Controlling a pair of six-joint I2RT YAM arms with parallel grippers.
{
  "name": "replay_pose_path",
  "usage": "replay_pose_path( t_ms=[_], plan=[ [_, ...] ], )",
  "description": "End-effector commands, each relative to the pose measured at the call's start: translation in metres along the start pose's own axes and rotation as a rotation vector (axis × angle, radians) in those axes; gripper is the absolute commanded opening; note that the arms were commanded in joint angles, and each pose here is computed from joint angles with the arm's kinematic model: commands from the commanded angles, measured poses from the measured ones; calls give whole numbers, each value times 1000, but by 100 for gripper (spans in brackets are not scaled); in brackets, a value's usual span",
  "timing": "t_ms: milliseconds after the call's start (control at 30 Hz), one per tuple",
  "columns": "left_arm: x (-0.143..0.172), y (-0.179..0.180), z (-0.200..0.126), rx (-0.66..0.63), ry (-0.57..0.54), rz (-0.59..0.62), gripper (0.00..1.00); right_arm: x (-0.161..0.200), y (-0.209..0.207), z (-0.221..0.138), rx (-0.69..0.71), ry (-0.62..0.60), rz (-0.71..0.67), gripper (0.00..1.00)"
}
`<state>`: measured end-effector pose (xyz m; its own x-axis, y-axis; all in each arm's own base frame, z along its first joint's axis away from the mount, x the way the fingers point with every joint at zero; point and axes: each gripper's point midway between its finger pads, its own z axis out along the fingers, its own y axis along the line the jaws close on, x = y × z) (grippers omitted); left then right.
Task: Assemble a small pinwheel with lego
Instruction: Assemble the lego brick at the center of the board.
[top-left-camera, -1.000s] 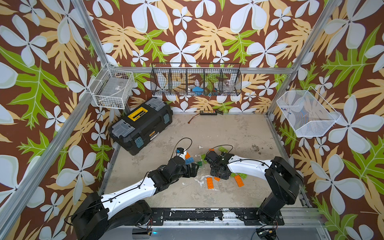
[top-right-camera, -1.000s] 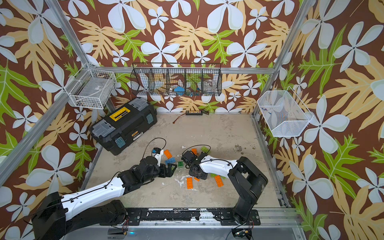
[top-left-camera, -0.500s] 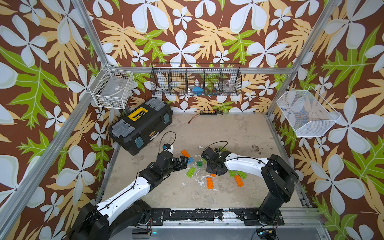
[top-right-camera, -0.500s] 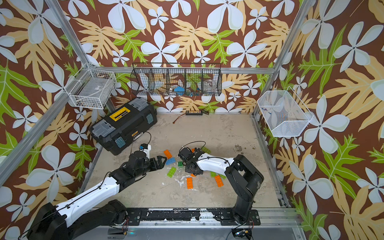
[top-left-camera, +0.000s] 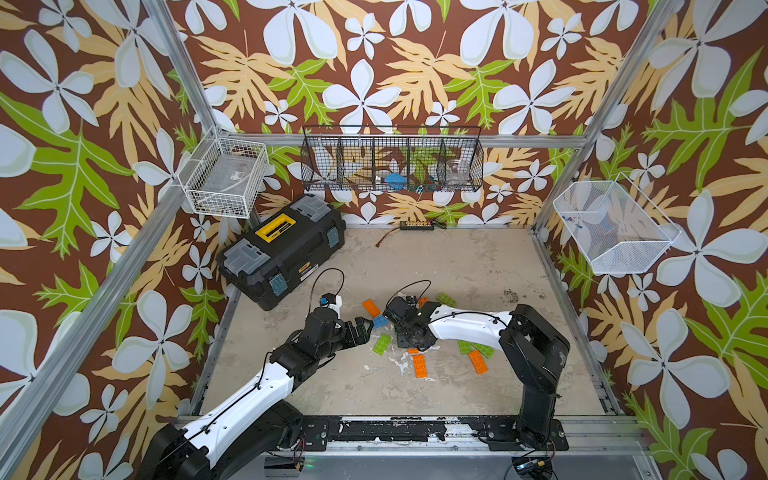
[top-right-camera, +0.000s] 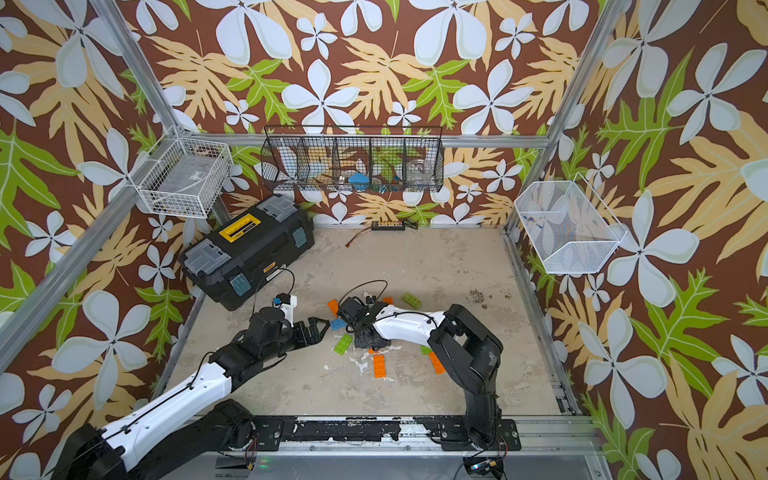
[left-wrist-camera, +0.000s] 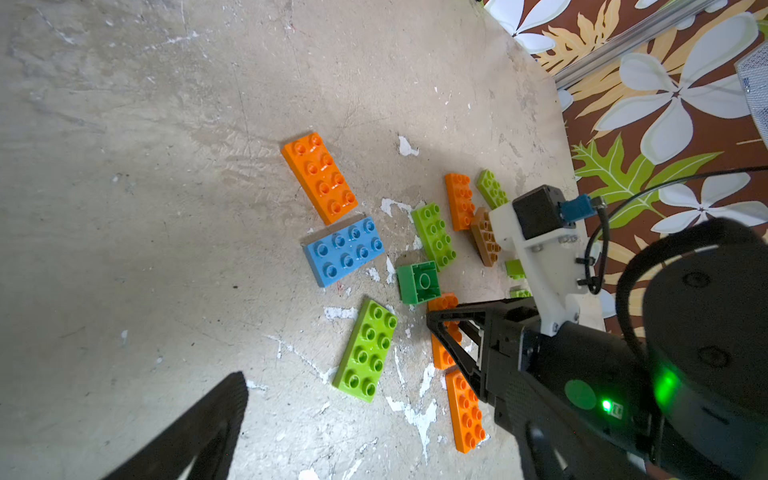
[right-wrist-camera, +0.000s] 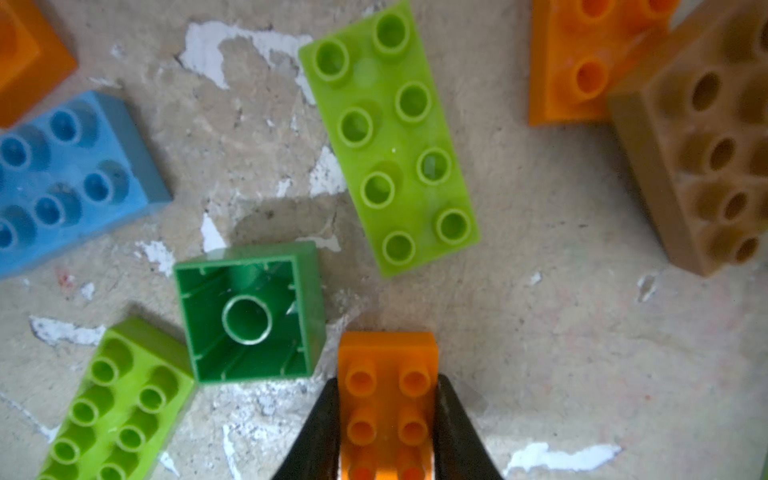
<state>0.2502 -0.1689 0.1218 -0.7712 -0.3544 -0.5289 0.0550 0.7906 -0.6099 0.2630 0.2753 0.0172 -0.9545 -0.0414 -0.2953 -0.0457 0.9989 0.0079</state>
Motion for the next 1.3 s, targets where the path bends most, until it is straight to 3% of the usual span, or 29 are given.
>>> replay_pose_path(
  t_ms=[0, 867, 1267],
  plan=[
    [2, -2, -1, 12, 7, -18, 100, 8, -18, 0, 68, 17, -7, 26],
    [5, 0, 4, 16, 25, -27, 100, 28, -16, 5, 26, 76, -17, 29],
    [1, 2, -1, -8, 8, -34, 100, 11, -12, -7, 7, 27, -24, 52]
  ],
)
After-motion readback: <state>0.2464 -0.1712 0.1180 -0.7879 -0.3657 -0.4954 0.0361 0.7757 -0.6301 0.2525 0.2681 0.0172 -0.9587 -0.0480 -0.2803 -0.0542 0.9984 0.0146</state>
